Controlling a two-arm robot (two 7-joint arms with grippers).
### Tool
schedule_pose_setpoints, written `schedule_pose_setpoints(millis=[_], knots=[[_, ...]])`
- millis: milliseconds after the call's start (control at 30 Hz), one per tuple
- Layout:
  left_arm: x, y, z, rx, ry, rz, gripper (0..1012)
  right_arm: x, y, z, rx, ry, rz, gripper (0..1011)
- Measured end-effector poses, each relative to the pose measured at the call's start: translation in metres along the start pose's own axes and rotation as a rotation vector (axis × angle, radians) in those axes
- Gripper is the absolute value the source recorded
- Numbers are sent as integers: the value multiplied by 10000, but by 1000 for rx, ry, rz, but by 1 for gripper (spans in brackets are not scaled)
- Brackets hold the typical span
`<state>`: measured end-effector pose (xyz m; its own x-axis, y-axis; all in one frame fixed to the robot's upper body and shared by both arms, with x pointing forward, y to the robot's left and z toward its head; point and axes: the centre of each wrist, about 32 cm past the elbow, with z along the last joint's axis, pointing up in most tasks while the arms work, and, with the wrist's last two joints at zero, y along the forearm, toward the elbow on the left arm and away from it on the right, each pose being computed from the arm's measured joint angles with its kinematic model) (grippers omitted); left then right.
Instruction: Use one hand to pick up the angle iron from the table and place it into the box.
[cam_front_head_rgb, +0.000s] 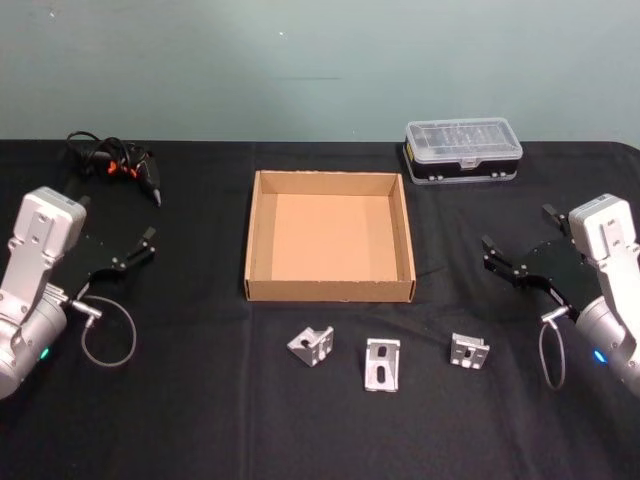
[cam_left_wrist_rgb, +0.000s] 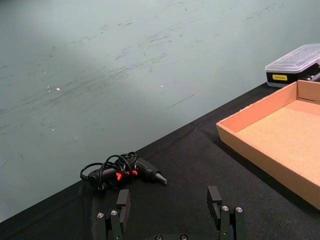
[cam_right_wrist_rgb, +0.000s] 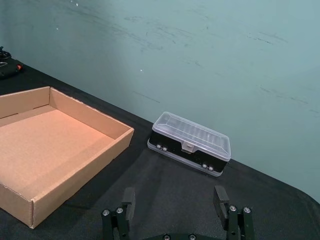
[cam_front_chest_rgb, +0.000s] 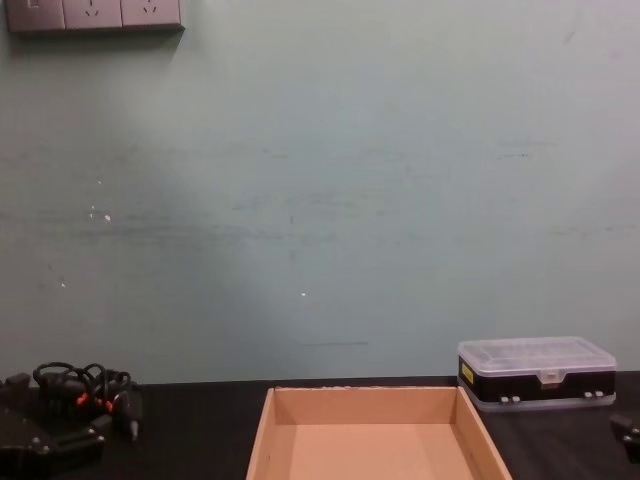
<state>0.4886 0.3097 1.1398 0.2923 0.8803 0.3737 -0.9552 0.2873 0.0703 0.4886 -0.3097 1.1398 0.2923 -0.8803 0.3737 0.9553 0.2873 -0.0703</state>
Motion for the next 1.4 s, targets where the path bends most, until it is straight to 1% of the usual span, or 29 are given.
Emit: schedule_pose_setpoints(millis=[1400], knots=[[0, 0, 0, 0, 0, 0, 1011, 0, 0, 0, 0, 0, 0, 1003]])
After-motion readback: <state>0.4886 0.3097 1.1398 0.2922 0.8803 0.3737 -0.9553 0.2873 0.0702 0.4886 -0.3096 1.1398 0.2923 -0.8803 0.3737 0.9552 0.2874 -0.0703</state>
